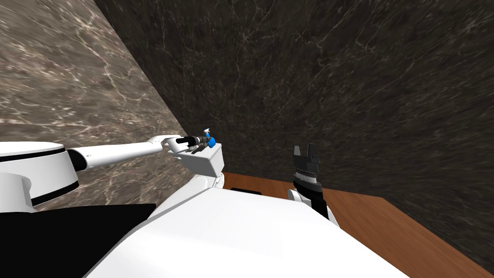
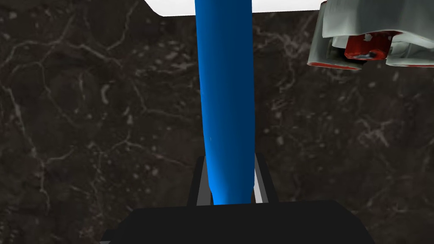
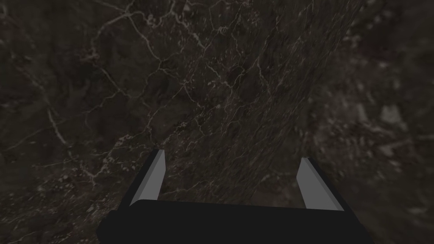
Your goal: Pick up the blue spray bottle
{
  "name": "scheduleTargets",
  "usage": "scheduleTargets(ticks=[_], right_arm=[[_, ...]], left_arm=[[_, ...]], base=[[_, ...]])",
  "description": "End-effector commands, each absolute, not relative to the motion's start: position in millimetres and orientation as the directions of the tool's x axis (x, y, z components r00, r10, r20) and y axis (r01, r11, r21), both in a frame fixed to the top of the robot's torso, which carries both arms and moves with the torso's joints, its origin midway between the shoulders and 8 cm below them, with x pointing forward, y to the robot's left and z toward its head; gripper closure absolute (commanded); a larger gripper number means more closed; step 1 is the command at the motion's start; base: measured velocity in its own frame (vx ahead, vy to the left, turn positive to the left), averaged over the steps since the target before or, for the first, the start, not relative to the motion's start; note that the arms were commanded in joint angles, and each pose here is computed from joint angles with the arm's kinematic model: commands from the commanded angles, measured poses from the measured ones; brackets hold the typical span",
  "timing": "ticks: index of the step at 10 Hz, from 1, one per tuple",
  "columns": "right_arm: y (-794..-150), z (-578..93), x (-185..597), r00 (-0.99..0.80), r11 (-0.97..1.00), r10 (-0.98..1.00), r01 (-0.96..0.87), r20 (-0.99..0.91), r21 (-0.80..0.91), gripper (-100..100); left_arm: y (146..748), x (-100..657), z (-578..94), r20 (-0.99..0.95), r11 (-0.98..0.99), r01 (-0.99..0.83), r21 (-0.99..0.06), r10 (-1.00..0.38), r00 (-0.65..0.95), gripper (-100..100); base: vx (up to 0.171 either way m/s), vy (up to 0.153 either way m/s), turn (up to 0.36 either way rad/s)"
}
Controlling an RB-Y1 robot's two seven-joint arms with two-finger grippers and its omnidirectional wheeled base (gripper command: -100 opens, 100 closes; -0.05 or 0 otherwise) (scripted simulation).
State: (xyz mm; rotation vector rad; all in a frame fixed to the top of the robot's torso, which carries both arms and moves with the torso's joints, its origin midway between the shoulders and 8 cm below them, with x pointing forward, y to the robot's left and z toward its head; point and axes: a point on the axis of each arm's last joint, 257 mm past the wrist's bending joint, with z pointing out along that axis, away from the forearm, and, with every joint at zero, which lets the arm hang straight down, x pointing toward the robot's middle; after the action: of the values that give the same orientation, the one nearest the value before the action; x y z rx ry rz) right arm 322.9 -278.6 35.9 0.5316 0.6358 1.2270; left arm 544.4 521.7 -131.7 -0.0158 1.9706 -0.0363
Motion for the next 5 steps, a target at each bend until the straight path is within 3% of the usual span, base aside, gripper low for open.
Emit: scheduleTargets(ticks=[1, 5], right_arm=[[-278.6, 35.9, 322.9, 0.207, 0.258, 0.966, -0.685, -0.157, 0.681, 0], [-278.6, 35.9, 322.9, 0.207, 0.258, 0.966, -0.685, -0.157, 0.681, 0]], left_arm=[[508.7, 539.1, -142.0, -0.911, 0.998, 0.009, -0.055, -0.046, -0.411, 100], [502.8, 530.6, -149.1, -0.907, 0.998, 0.021, -0.062, -0.047, -0.418, 100]], base=[[0.034, 0.038, 0.013], [0.024, 0.019, -0.001]])
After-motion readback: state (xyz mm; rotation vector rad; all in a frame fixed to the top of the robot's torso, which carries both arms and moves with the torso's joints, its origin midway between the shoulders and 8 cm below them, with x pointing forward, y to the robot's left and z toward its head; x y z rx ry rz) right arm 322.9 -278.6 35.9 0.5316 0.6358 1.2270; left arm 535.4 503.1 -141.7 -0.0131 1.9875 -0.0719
